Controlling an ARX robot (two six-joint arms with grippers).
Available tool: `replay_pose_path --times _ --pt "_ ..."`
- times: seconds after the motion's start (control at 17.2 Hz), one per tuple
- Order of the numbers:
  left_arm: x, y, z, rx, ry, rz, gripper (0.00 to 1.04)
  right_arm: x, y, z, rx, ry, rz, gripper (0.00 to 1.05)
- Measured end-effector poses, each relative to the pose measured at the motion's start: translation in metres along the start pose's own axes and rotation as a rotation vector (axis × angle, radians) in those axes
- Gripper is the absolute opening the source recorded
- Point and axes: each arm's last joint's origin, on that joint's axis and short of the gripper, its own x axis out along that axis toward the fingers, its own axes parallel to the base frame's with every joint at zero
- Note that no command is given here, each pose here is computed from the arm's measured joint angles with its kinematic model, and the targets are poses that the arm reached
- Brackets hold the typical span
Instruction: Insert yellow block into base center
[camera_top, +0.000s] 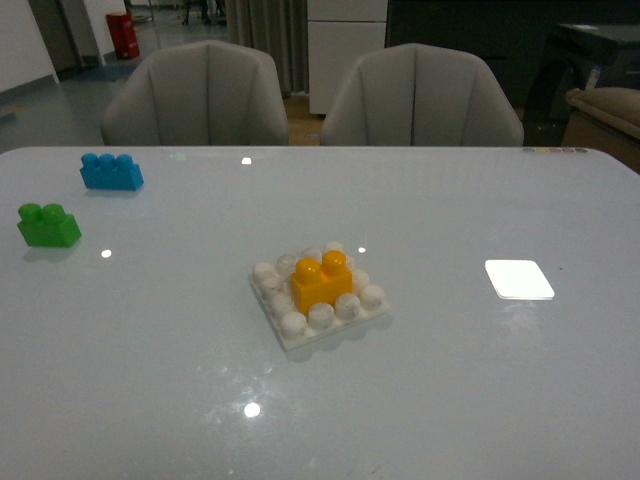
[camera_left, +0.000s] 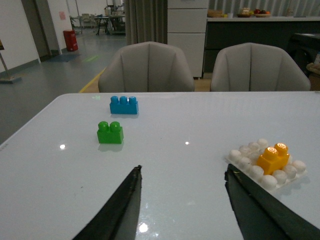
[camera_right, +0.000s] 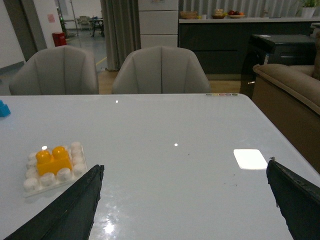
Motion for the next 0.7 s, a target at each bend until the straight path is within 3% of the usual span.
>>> replay_pose_path --times 0.23,0.35,0.41,0.7 --pt "0.0 0.0 0.0 0.0 0.0 0.0 0.67 0.0 0.0 0.0 0.0 0.0 0.0 0.98" --pt "0.0 0.0 0.0 0.0 0.0 0.0 0.92 0.0 0.0 0.0 0.0 0.0 0.0 0.98" --pt "0.0 0.0 0.0 0.001 0.0 0.0 1.0 0.0 0.0 0.0 0.0 0.0 0.0 0.98" --pt "0.0 0.0 0.0 0.001 0.0 0.0 0.98 0.0 0.0 0.0 0.0 0.0 0.0 0.98"
